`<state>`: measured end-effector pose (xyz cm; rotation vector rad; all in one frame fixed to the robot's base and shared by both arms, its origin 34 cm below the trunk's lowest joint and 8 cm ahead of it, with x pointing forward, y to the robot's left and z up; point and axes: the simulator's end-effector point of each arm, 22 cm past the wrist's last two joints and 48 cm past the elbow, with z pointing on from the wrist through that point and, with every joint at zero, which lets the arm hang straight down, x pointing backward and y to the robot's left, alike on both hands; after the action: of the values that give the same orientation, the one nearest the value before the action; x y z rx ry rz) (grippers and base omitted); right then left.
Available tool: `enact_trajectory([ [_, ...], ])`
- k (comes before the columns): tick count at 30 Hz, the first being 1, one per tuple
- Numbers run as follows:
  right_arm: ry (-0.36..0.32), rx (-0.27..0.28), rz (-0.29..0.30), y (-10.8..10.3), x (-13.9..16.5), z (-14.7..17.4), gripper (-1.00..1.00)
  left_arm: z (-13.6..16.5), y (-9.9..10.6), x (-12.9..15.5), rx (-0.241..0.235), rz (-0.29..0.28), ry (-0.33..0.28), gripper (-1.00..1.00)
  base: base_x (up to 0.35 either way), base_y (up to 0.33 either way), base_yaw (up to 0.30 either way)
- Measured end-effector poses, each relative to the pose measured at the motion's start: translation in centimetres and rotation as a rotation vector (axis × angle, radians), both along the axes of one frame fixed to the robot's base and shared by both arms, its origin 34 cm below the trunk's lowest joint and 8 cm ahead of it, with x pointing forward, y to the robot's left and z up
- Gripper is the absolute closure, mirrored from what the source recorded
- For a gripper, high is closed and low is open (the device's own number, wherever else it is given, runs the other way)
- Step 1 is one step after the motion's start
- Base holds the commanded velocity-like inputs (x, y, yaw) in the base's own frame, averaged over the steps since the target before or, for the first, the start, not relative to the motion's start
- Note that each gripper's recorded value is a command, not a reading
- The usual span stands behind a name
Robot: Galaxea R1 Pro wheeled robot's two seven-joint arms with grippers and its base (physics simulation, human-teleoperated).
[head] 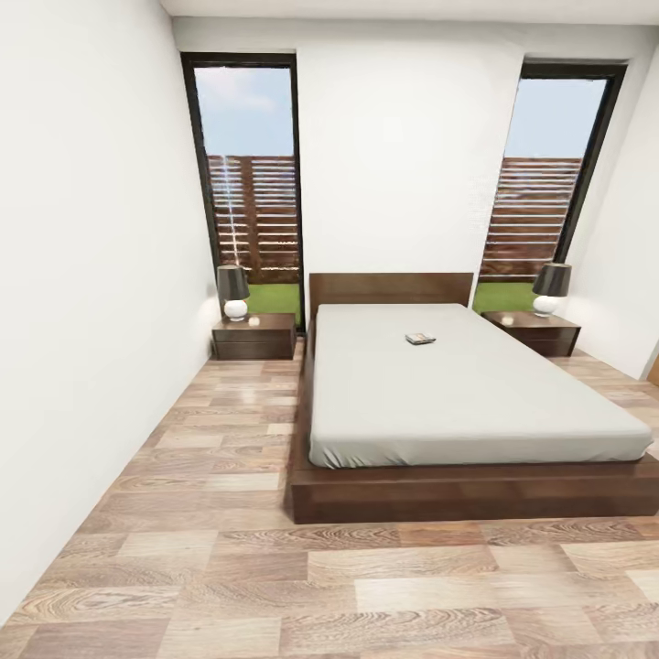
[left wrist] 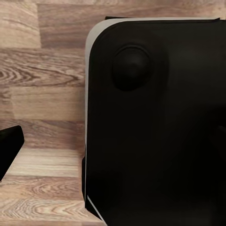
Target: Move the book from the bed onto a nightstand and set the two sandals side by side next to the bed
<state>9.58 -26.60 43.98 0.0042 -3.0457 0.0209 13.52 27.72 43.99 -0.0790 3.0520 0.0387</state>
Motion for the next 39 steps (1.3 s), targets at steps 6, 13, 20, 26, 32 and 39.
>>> enact_trajectory([
  [6, -0.001, 0.0, 0.0, -0.02, 0.06, -0.01, -1.0, 0.0, 0.01, 0.03, 0.0, -0.001, 0.0, -1.0, 0.0, 0.057, 0.0],
  [13, -0.003, 0.0, 0.0, -0.03, 0.17, -0.01, -1.0, 0.0, 0.03, 0.02, 0.002, 0.0, 0.0, -1.0, 0.0, 0.018, 0.0],
  [20, -0.005, -0.001, -0.001, -0.11, 0.31, -0.02, -1.0, 0.0, 0.1, 0.03, 0.003, 0.002, 0.0, -1.0, 0.0, 0.004, 0.0],
  [26, -0.005, -0.002, -0.001, -0.14, 0.34, -0.02, -1.0, 0.01, 0.35, 0.02, 0.005, 0.004, 0.0, -1.0, 0.0, 0.065, 0.0],
  [32, -0.005, -0.002, -0.001, -0.15, 0.35, -0.02, -1.0, 0.01, 0.43, 0.04, 0.005, 0.004, 0.0, -1.0, 0.004, 0.211, 0.0],
  [39, -0.005, -0.003, -0.001, -0.24, 0.34, -0.02, -1.0, 0.01, 0.45, 0.07, 0.005, 0.003, 0.0, -1.0, 0.07, 0.224, 0.0],
])
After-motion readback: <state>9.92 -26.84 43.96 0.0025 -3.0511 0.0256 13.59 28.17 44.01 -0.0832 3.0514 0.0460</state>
